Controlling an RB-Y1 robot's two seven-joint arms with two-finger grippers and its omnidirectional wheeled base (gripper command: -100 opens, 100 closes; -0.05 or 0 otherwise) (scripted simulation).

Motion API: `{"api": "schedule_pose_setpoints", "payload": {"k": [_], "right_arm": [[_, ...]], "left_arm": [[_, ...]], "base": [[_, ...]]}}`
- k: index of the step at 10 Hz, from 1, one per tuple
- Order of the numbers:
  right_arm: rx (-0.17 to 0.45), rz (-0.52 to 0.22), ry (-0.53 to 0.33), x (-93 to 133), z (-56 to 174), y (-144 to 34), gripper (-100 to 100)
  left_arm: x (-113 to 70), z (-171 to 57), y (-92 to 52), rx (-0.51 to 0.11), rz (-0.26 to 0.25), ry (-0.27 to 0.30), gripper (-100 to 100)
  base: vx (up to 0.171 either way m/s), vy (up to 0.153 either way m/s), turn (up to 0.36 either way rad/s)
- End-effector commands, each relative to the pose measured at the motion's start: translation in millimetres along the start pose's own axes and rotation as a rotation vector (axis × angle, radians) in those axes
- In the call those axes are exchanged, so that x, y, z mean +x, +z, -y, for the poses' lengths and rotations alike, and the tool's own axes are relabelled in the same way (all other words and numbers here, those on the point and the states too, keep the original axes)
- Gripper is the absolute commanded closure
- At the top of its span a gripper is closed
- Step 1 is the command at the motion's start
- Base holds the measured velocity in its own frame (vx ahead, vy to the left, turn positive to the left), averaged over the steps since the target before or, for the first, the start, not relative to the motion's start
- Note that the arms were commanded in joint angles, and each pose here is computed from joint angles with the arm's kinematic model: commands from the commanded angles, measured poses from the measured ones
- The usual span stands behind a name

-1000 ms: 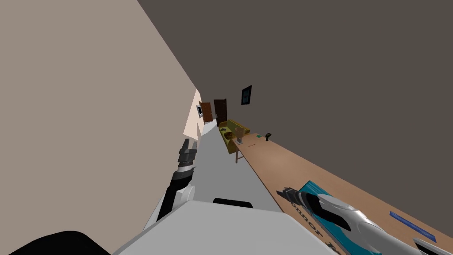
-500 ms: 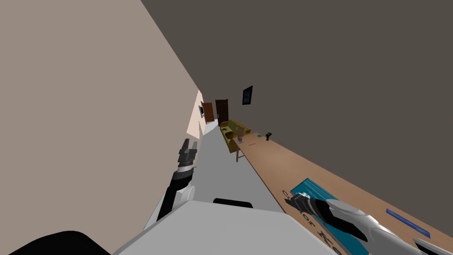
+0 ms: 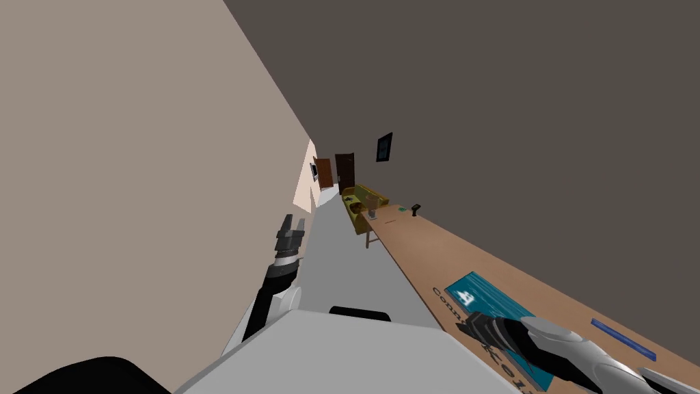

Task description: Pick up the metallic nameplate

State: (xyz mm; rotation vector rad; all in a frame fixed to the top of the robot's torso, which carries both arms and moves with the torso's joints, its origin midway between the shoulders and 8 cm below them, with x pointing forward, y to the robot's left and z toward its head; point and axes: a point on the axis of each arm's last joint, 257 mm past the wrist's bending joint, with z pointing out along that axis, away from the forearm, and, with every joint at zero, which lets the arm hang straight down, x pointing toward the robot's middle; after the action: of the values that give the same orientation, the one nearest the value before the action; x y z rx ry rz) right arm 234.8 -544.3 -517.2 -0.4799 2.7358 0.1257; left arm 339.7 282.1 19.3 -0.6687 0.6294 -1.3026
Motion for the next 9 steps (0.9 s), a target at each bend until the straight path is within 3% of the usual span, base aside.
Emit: {"api": "schedule_pose_setpoints", "payload": {"k": [1,3,4,5,6,8,9], "right_arm": [[0.009,-0.020,-0.005,8.1,4.6,-2.1,-100],[0.011,-0.019,-0.003,8.0,4.5,-2.1,-100],[0.009,-0.019,-0.004,8.3,4.4,-2.3,0],[0.013,-0.008,0.044,22.4,-2.1,-0.2,-100],[0.014,-0.012,0.054,28.7,-2.8,-1.3,-100],[0.014,-0.012,0.054,28.7,-2.8,-1.3,-100],[0.019,-0.006,0.103,46.2,-9.6,-0.6,-100]], "left_arm": [[0.0,0.0,0.0,0.000,0.000,0.000,0],[0.0,0.0,0.0,0.000,0.000,0.000,0],[0.0,0.0,-0.1,0.000,0.000,0.000,0],[0.0,0.0,-0.1,0.000,0.000,0.000,0],[0.0,0.0,0.0,0.000,0.000,0.000,0],[-0.1,0.0,-0.1,0.000,0.000,0.000,0],[-0.1,0.0,-0.1,0.000,0.000,0.000,0]], "base": [[-0.092,0.001,0.011],[-0.025,-0.003,-0.006],[0.000,0.000,0.000],[-0.032,-0.014,0.347],[-0.041,-0.027,0.283],[-0.017,-0.012,-0.009],[-0.035,-0.011,0.428]]}}
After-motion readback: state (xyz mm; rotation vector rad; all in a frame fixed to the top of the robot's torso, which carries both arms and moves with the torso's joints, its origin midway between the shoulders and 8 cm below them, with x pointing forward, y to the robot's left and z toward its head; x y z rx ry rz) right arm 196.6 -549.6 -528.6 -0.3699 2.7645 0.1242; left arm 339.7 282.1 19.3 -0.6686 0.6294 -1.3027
